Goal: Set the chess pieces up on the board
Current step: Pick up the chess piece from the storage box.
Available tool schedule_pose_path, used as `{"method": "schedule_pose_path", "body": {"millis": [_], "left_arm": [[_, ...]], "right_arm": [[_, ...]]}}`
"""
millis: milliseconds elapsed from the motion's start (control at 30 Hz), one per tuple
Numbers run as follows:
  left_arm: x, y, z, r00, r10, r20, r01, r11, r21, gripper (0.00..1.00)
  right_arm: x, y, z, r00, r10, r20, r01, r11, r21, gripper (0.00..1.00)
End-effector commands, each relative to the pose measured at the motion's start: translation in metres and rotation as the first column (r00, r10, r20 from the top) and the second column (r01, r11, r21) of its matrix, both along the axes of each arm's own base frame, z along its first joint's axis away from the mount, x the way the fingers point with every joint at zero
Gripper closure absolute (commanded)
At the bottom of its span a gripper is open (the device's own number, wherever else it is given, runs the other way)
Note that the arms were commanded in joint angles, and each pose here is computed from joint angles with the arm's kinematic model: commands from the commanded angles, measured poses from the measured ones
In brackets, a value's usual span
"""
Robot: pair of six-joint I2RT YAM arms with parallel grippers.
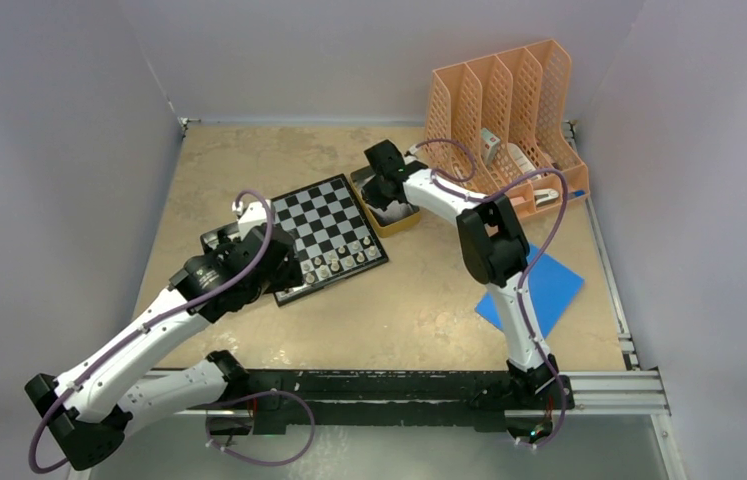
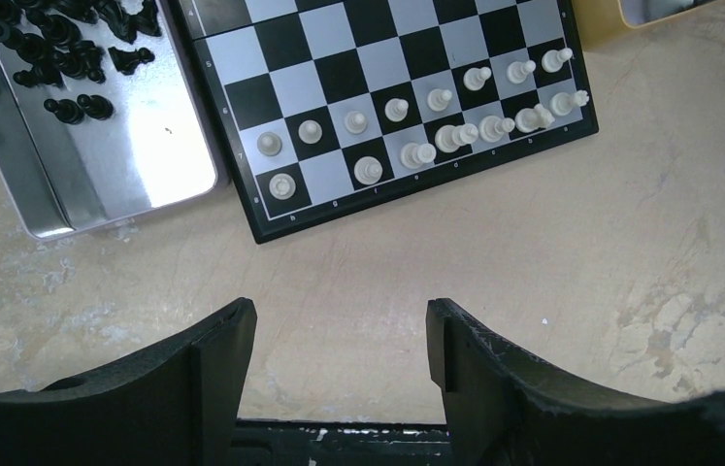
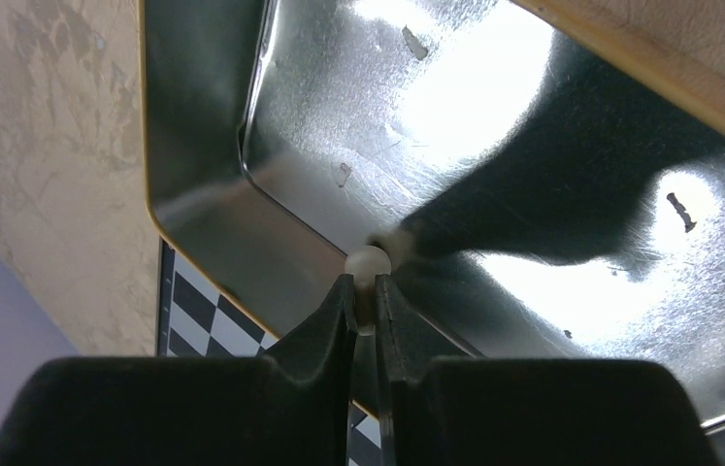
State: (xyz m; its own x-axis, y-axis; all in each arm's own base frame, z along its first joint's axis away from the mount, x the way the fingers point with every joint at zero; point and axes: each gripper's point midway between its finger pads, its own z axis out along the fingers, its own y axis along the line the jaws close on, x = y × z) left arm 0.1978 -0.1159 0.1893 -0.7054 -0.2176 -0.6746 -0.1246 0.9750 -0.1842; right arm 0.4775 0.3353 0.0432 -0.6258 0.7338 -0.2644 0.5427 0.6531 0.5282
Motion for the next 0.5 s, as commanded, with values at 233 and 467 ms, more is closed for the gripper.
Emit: {"method": "schedule_pose_path", "body": {"millis": [233, 467], "left_arm": [[-0.002, 0.008, 0.004, 0.999, 0.001, 0.037, -0.001, 1.000, 0.010, 0.35], [0.001, 0.016, 0.006, 0.996, 0.012, 0.087, -0.015, 0.999, 0.030, 0.33]], "right_arm": [[-0.001, -0.006, 0.044, 0.996, 0.047, 0.072, -0.044, 0.998, -0.038, 0.96], [0.005, -0.006, 0.093, 0.962, 0.186, 0.202, -0.170, 0.981, -0.093, 0.95]]}}
